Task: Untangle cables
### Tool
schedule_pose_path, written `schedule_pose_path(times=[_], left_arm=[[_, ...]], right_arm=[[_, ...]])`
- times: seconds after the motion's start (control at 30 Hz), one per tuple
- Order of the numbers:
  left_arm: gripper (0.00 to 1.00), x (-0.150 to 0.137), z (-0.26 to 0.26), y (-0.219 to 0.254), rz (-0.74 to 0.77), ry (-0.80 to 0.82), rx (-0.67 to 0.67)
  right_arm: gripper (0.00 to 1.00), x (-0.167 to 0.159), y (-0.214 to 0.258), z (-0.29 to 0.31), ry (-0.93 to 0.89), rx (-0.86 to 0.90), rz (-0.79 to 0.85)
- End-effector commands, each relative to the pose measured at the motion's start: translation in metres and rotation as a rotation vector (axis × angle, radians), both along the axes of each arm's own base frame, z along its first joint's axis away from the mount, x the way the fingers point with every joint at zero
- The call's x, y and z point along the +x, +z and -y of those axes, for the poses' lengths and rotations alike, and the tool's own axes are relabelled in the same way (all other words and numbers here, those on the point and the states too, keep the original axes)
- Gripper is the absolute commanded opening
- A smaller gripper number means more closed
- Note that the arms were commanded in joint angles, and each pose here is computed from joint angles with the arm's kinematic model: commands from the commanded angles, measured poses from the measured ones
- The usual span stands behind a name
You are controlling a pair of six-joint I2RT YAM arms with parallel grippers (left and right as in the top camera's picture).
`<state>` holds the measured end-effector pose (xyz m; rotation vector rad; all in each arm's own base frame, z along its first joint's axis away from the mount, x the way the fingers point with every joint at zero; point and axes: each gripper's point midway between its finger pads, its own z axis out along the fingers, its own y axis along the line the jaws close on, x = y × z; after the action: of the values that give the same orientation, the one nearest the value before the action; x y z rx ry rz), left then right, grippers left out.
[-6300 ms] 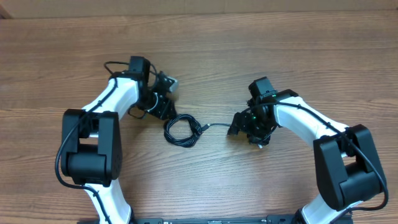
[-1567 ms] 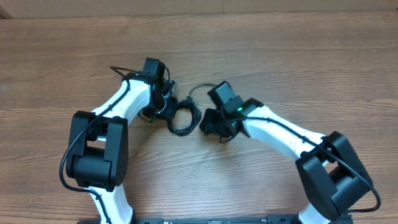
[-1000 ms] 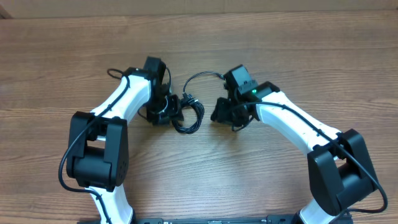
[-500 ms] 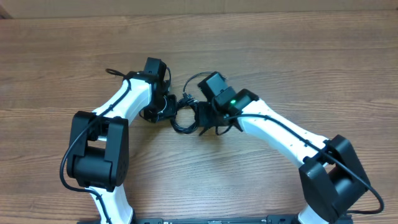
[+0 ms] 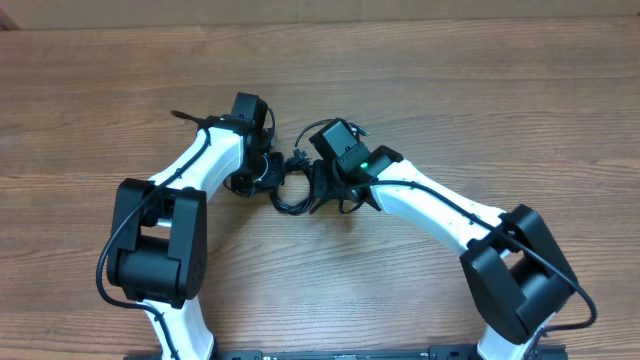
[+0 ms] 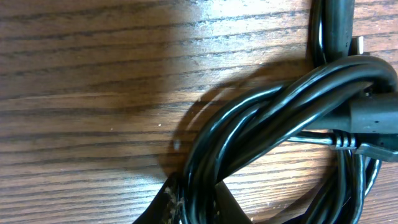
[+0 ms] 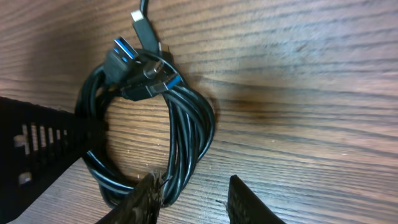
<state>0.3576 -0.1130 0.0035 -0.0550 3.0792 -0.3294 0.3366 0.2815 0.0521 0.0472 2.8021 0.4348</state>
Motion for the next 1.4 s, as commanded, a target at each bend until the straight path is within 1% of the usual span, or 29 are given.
schedule_pose_path(times=[0.0,0.17,0.4,0.57,0.87,1.2,1.27,1.37], left_arm=[[0.13,-0.002,0.0,0.0,0.005,-0.02,0.013],[0.14,-0.002,0.0,0.0,0.005,-0.02,0.013],[0.14,-0.002,0.0,0.0,0.005,-0.02,0.013],[0.15,-0.002,0.0,0.0,0.005,-0.02,0.013],[0.15,-0.002,0.0,0.0,0.005,-0.02,0.013],[0.15,-0.002,0.0,0.0,0.005,-0.02,0.013],[0.15,-0.002,0.0,0.0,0.005,-0.02,0.013],[0.15,-0.002,0.0,0.0,0.005,-0.02,0.013]], right_arm=[[0.34,-0.004,-0.011,-0.009,-0.006,0.03,-0.039],[0.33,-0.005,-0.025,-0.012,-0.023,0.03,-0.067],[0.29,-0.009,-0.023,-0.03,0.014,0.047,-0.03],[0.29,-0.009,-0.023,-0.032,0.016,0.015,0.006],[0.31,0.0,-0.023,-0.023,-0.017,-0.05,0.07],[0.3,-0.004,-0.039,-0.032,0.004,-0.043,0.047],[0.28,-0.006,-0.041,-0.037,0.016,-0.021,0.033],[0.22,-0.006,-0.042,-0.037,0.017,-0.021,0.03]])
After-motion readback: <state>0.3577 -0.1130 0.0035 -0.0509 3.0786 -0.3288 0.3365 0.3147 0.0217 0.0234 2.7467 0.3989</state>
